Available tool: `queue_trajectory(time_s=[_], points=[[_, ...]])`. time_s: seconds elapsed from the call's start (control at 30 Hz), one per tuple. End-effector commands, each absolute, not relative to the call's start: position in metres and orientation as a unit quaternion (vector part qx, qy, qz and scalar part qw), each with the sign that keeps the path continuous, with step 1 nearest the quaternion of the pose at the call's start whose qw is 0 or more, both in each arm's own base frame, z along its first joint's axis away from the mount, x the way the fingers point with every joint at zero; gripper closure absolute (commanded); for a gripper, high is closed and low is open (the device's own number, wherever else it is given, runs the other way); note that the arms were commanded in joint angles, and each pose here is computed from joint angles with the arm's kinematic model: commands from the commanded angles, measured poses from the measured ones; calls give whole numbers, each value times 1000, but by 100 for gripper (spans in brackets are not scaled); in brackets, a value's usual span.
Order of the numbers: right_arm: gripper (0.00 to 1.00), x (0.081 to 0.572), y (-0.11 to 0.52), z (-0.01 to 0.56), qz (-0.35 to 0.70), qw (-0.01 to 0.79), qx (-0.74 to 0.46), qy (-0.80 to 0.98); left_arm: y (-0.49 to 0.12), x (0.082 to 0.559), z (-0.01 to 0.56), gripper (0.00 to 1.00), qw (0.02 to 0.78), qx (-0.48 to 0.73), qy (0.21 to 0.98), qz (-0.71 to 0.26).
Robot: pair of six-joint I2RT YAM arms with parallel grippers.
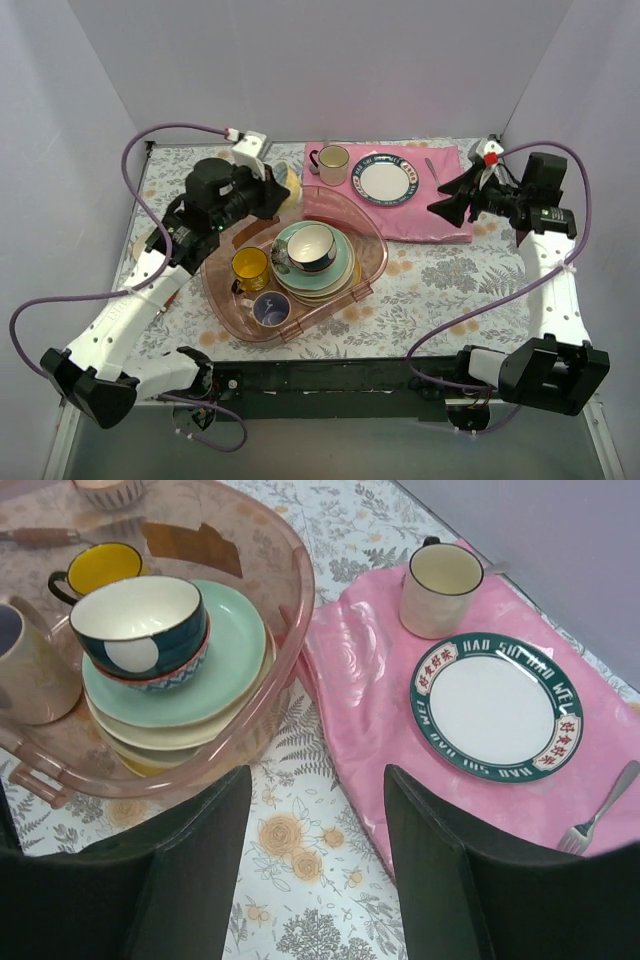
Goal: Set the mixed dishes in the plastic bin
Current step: Place the bowl in the plastic bin.
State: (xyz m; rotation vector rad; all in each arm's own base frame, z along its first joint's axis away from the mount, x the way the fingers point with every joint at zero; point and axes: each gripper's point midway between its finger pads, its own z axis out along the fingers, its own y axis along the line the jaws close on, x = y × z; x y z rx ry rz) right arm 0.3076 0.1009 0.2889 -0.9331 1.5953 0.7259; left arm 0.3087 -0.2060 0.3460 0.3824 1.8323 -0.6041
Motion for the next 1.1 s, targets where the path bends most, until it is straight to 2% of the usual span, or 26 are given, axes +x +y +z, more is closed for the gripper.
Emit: queue_trajectory(time_s=[0.0,0.2,0.47,0.67,0.9,1.07], points=[[36,301,108,321,357,511,-365,692,-256,276,363,100,588,233,725,-271],[36,307,133,364,401,464,-359,704,-308,243,347,100,623,301,692,-206],[28,298,171,366,416,435,-350,718,-371,214,326,100,656,376,644,-116],[28,280,182,341,411,413,-338,739,-398,215,312,100,661,403,629,-73],[31,280,179,294,306,412,-353,782,-415,217,311,100,669,406,620,-62],[34,276,182,272,283,396,-365,794,-420,213,311,100,671,408,616,-61]])
